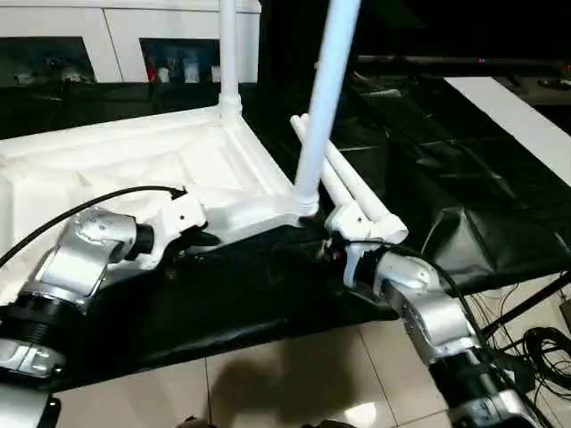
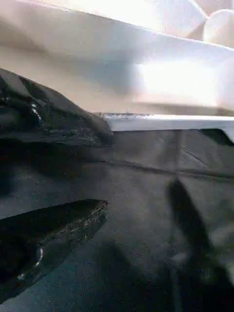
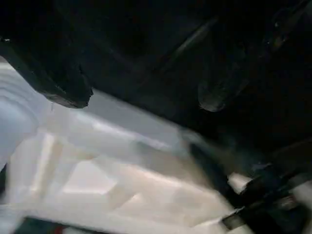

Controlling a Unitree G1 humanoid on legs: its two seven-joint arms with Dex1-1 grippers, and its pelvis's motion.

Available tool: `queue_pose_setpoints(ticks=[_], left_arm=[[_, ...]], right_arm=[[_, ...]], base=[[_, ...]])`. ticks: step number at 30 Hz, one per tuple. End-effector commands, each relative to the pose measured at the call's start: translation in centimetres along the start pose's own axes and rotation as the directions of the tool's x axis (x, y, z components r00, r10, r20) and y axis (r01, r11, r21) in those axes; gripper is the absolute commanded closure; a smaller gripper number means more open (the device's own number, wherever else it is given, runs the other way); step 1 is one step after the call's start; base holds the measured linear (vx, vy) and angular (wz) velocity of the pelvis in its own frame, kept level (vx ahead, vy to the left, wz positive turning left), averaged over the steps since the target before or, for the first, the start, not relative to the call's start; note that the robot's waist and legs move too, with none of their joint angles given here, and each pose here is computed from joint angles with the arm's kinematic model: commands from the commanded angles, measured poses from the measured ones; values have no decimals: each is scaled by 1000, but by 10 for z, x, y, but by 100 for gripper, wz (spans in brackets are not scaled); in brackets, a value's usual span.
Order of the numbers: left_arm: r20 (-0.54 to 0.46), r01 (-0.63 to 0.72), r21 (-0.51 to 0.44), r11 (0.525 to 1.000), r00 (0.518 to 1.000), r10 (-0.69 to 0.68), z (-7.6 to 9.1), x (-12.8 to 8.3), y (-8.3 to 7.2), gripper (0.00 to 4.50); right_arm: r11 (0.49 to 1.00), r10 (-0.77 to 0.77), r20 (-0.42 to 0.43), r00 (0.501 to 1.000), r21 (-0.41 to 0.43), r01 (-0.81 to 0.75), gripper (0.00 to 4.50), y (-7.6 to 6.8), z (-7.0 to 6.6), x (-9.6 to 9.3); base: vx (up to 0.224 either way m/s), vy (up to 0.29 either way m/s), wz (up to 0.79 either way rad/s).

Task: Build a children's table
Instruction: Rotate leg to tighten

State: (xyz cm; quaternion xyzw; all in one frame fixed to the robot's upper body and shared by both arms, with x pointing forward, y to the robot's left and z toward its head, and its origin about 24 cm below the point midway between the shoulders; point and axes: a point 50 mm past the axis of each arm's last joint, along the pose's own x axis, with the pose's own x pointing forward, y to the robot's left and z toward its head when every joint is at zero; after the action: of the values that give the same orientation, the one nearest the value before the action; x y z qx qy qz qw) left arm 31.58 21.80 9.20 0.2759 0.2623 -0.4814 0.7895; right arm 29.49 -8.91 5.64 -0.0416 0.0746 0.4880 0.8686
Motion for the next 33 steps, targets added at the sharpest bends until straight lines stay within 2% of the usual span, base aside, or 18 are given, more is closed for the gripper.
queue_pose_setpoints(ticks=[1, 5, 6, 12, 14, 15, 17, 19, 22, 24, 26, 29, 30, 31, 33], left_arm=[[-69, -41, 2, 999, 997, 41, -5, -1, 3, 247], [-101, -107, 36, 994, 989, 110, -6, 2, 10, 247], [-93, -164, 65, 984, 981, 169, -3, 6, 15, 247], [-40, -282, 105, 954, 957, 287, 6, 18, 27, 247], [-24, -377, 156, 913, 922, 385, 10, 22, 35, 247], [-24, -377, 156, 913, 922, 385, 10, 22, 35, 247], [14, -401, 133, 906, 915, 403, 15, 22, 36, 247], [87, -426, 61, 903, 903, 420, 23, 21, 36, 247], [128, -468, -1, 884, 876, 465, 26, 12, 41, 247], [127, -498, -30, 867, 858, 498, 23, 5, 45, 247], [75, -550, -52, 834, 830, 552, 13, -6, 55, 247], [4, -579, -34, 814, 815, 580, 1, -15, 62, 247], [4, -579, -34, 814, 815, 580, 1, -15, 62, 247], [-63, -559, -49, 827, 829, 556, -10, -20, 64, 247], [-96, -531, -66, 845, 846, 524, -17, -23, 64, 247]], right_arm=[[1000, 16, -13, 1000, -8, -16, 64, -1, 2, -5], [1000, -1, -30, 1000, -17, 0, 64, -6, 1, -8], [999, -25, -33, 999, -24, 24, 64, -8, 1, -9], [997, -69, -42, 997, -23, 68, 64, -12, 0, -11], [997, -78, -45, 996, -27, 77, 64, -12, 0, -11], [997, -78, -45, 996, -27, 77, 64, -12, 0, -11], [997, -77, -44, 996, -25, 76, 64, -11, 0, -11], [997, -81, -38, 996, -18, 81, 64, -9, 0, -11], [995, -99, -31, 995, -7, 99, 64, -9, -1, -13], [994, -107, -30, 994, -3, 107, 64, -8, -2, -14], [994, -107, -34, 994, -2, 107, 64, -8, -4, -13], [994, -105, -35, 994, -2, 105, 64, -7, -4, -12], [994, -105, -35, 994, -2, 105, 64, -7, -4, -12], [995, -100, -34, 994, 1, 101, 64, -7, -3, -10], [995, -98, -34, 995, 2, 99, 64, -7, -3, -10]], base=[[0, 0, 0], [0, 0, 0], [0, 0, 0], [0, 0, 0], [0, 0, 0], [0, 0, 0], [0, 0, 0], [0, 0, 0], [0, 0, 0], [0, 0, 0], [0, 0, 0], [0, 0, 0], [0, 0, 0], [0, 0, 0], [0, 0, 0]])
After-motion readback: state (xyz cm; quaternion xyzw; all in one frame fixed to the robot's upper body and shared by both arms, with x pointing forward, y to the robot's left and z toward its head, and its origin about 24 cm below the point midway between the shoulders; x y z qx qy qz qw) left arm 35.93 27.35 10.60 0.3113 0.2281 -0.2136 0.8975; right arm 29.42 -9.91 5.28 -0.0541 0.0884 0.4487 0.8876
